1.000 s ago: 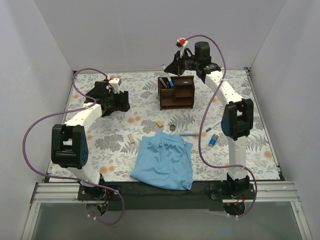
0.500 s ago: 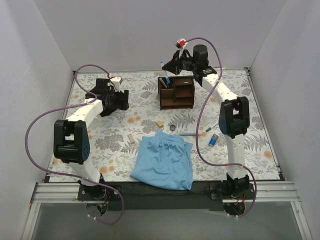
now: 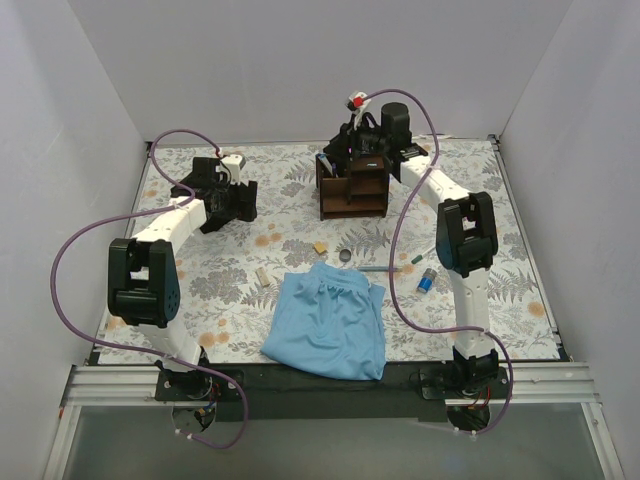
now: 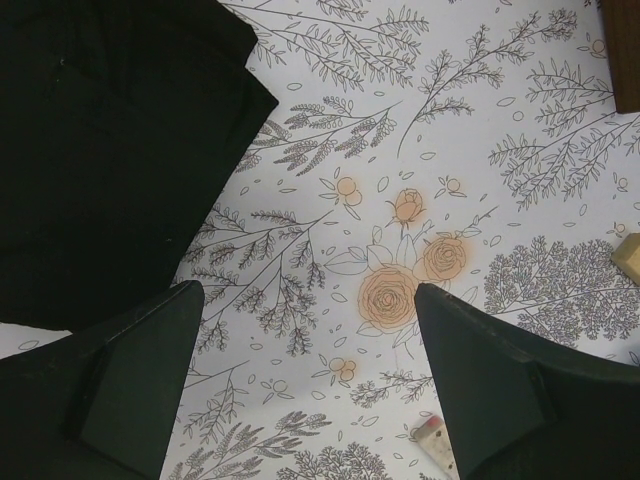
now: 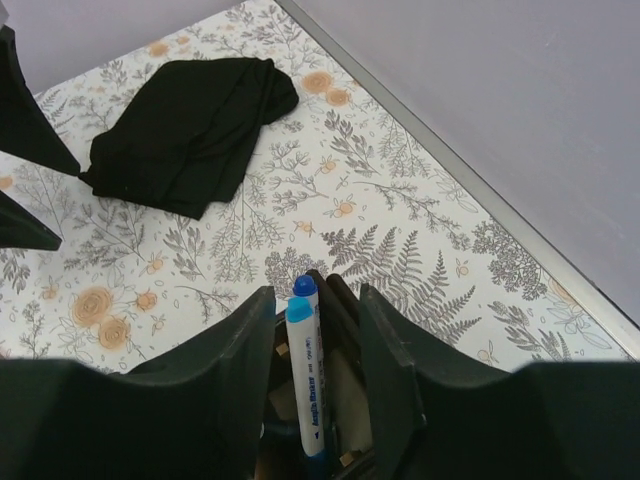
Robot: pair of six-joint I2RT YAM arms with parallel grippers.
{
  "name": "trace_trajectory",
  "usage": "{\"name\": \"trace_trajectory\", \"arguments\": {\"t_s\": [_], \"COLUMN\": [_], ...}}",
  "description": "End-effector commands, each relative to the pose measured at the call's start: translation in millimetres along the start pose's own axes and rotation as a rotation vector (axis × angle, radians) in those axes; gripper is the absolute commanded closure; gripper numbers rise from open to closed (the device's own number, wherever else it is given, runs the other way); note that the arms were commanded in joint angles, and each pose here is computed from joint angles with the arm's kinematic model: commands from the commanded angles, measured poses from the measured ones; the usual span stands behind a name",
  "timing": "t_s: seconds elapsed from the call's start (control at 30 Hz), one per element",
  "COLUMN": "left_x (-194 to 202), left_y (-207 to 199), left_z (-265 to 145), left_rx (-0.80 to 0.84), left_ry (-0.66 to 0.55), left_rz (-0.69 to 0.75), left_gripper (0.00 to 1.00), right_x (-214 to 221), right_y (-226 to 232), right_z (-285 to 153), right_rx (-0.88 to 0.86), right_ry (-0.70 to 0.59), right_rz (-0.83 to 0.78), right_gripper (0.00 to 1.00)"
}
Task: Sort the stationery into containers
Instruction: Place the pen in the storage box.
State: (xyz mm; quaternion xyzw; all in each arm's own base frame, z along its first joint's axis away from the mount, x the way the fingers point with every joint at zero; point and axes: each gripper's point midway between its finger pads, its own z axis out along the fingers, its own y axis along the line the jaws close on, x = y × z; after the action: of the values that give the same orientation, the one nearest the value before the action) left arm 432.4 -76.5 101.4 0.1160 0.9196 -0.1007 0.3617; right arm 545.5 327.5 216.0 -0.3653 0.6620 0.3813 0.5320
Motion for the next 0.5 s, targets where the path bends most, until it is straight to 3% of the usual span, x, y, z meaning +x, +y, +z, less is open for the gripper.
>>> {"name": "trace_trajectory", "arguments": {"t_s": [0.0, 0.23, 0.33, 0.47], "left_x": [-17.7, -32.5, -34.5, -31.5], "left_y": [0.7, -2.7, -10.5, -23.3], "left_z": [-8.3, -15.3, -23.6, -37.3], "left_rx": [-0.009, -0.001, 0.031, 0.086], "left_ry": [-0.054, -0.14, -0.174, -0.225], "left_rz": [0.0, -0.003, 0.001, 0.028], "left_gripper": [0.12, 0.12, 0.12, 0.13], "right_x": [-42.0, -87.1, -75.6, -14.4], "right_y": [8.1, 7.9, -3.0, -21.0], "right_z": [-13.1, -83.3, -135.5, -204.7], "right_rx": [0.029, 0.147, 0.256, 0.418], "right_ry": [-0.069, -0.045, 0.053, 0.207], "right_rz": [-0.097, -0.122, -0.08, 0.201], "right_gripper": [0.49, 0.49, 0.41, 0.41]}}
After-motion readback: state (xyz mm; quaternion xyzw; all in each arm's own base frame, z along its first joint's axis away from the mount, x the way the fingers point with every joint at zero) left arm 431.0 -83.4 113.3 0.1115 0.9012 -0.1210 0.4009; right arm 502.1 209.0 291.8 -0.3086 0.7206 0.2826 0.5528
